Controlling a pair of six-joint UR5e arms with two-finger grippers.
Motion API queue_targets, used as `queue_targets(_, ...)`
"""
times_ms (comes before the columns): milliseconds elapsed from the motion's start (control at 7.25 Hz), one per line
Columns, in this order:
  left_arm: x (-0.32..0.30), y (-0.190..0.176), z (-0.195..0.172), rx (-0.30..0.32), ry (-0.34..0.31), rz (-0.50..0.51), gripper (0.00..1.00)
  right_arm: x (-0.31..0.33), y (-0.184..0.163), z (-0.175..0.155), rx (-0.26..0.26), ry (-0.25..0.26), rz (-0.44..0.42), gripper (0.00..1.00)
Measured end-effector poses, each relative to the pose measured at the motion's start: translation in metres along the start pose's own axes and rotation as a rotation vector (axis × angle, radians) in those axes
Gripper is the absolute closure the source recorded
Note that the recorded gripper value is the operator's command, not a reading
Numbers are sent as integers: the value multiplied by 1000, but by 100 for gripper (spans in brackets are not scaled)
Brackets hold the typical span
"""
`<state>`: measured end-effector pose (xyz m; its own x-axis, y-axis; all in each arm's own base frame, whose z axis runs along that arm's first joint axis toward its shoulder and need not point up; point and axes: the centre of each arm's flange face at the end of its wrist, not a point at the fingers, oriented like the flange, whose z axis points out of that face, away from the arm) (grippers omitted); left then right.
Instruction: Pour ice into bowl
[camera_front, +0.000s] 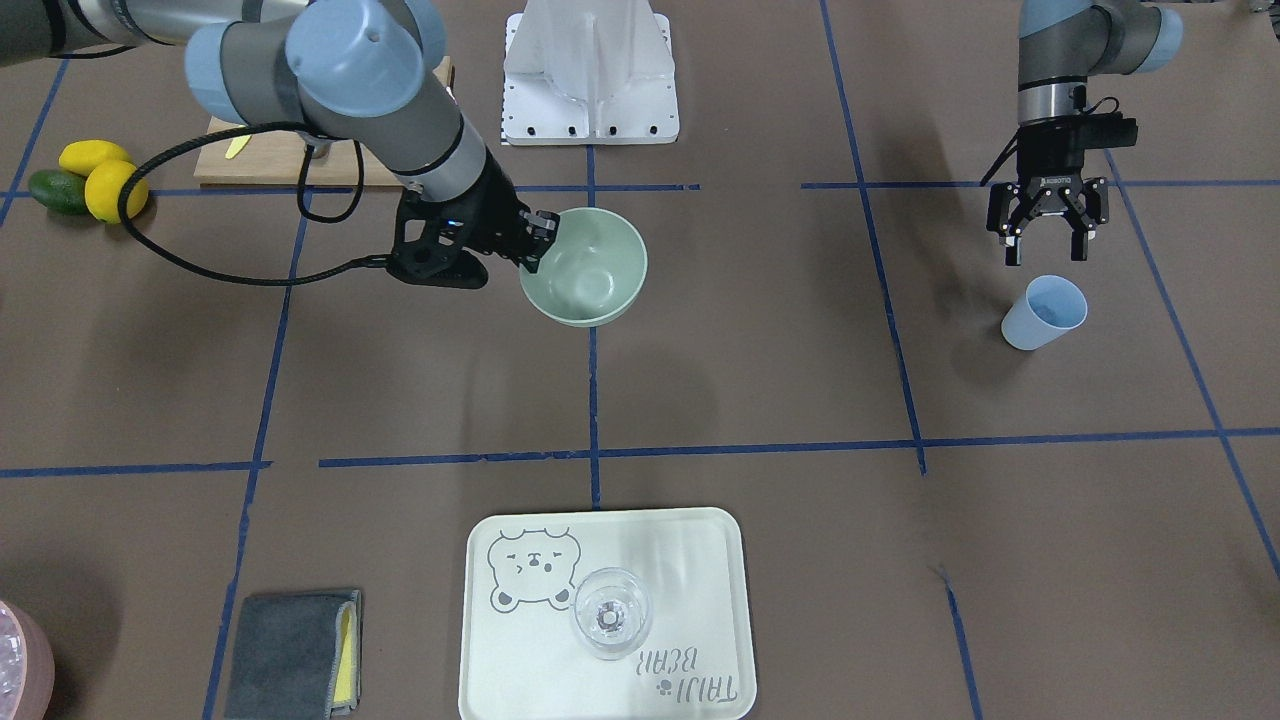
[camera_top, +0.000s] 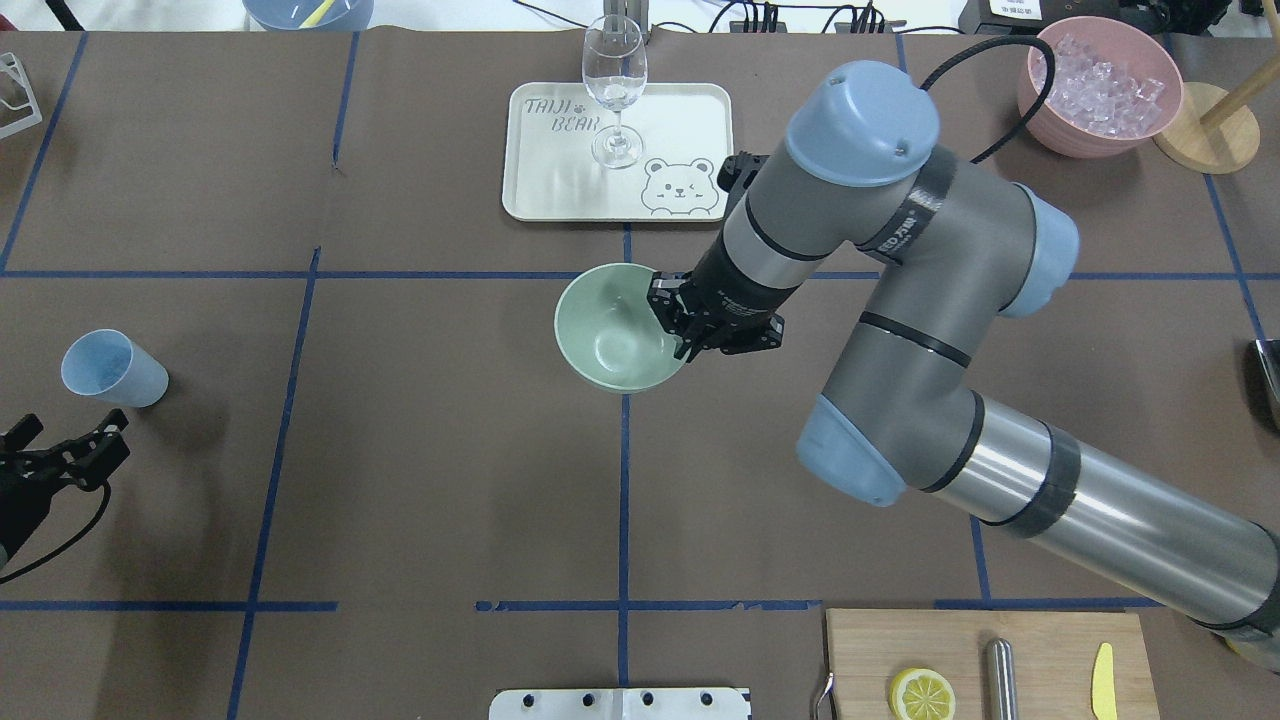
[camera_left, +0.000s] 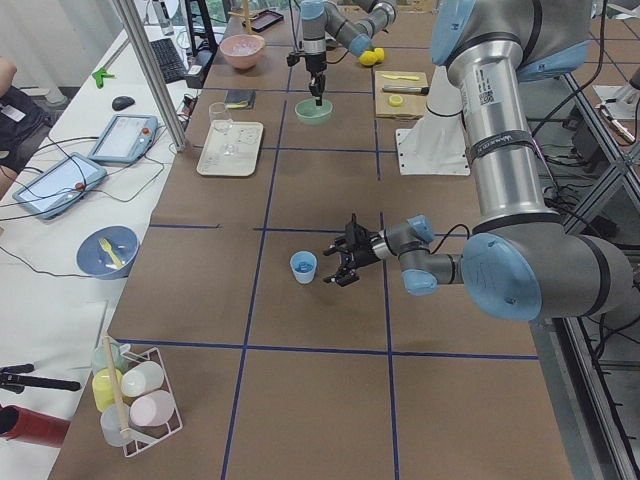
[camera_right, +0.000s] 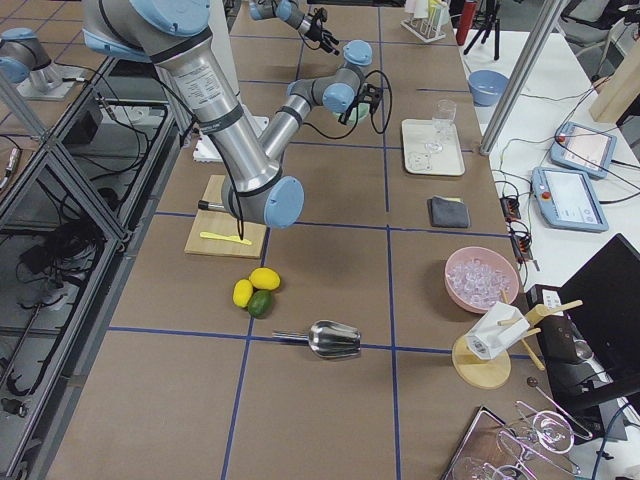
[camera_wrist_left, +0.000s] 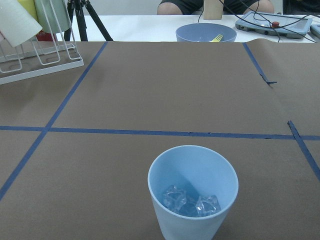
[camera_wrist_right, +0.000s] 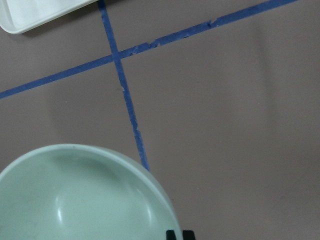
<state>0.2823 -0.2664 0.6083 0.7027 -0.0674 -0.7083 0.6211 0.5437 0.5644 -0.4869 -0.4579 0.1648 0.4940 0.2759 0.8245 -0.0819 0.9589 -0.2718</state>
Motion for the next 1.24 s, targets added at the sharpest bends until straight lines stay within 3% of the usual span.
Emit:
queue_targets(414, 13, 21, 23, 48, -5, 2, 6, -71, 19, 47, 6, 38, 4, 100)
queue_targets(828, 7, 28, 29, 57, -11, 14, 6, -112, 45, 89, 4, 82, -19, 100)
queue_targets(1241, -3, 26, 33, 65, -8, 2, 6, -120, 58, 130, 48, 126, -42, 100)
